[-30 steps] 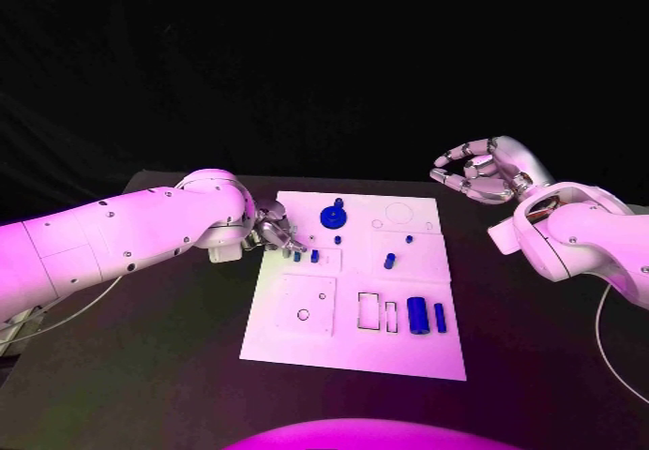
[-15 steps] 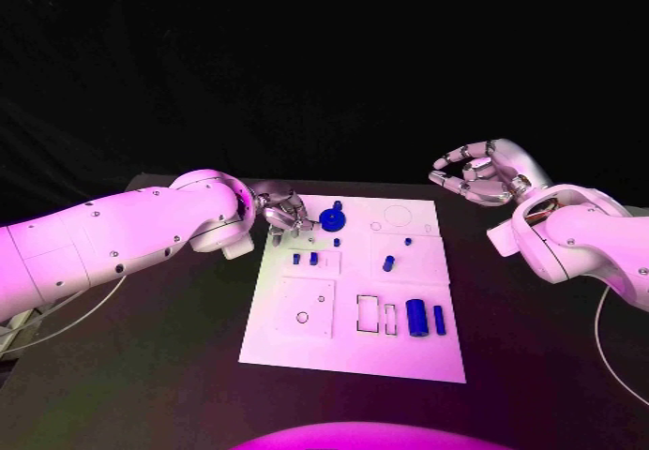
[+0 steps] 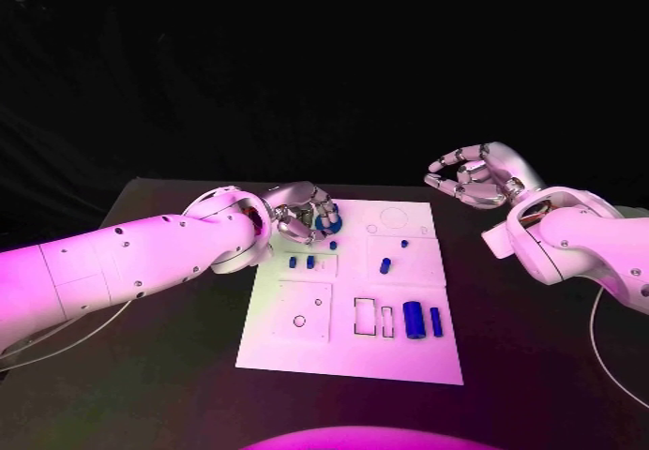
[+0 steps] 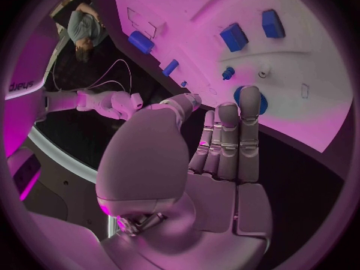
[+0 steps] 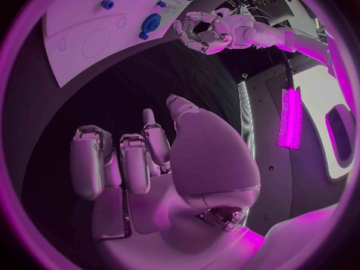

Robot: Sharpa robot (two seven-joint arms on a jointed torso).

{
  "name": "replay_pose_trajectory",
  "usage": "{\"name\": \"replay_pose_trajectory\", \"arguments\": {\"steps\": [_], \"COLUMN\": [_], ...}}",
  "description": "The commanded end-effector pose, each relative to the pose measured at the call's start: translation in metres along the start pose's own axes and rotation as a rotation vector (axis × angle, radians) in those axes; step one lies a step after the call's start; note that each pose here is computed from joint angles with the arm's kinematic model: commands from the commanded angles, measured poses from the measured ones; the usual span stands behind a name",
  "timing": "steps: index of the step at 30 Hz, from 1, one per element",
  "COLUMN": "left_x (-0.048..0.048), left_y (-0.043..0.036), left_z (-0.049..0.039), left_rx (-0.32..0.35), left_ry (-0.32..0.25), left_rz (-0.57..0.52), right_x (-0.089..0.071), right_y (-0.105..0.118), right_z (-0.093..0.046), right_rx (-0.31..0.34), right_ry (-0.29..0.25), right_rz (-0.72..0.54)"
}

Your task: Assemble the parts on the task board

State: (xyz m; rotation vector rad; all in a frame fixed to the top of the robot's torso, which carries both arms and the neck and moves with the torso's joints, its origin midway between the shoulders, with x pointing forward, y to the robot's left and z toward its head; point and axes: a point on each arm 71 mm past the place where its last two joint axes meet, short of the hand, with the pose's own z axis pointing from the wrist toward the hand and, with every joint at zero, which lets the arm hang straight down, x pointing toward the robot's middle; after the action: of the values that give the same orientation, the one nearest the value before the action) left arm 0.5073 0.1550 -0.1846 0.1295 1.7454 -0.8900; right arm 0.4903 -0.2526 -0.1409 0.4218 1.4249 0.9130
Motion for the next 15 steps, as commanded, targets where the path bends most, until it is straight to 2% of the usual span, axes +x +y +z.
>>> {"name": "replay_pose_trajectory", "arguments": {"steps": [1, 6, 15], "left_x": [0.0052, 0.0143, 0.0220], "left_y": [-0.0078, -0.0067, -0.0020], "left_z": [0.0047, 0.0126, 0.0206], "left_rx": [0.079, 0.039, -0.036], "left_ry": [0.016, 0.086, 0.172], "left_rz": [0.181, 0.261, 0.326], "right_x": [0.002, 0.003, 0.004], "right_y": [0.001, 0.001, 0.001], "right_z": [0.000, 0.000, 0.000], "right_rx": [-0.011, -0.011, -0.012], "right_ry": [0.011, 0.014, 0.015], "right_rz": [0.001, 0.002, 0.002]}}
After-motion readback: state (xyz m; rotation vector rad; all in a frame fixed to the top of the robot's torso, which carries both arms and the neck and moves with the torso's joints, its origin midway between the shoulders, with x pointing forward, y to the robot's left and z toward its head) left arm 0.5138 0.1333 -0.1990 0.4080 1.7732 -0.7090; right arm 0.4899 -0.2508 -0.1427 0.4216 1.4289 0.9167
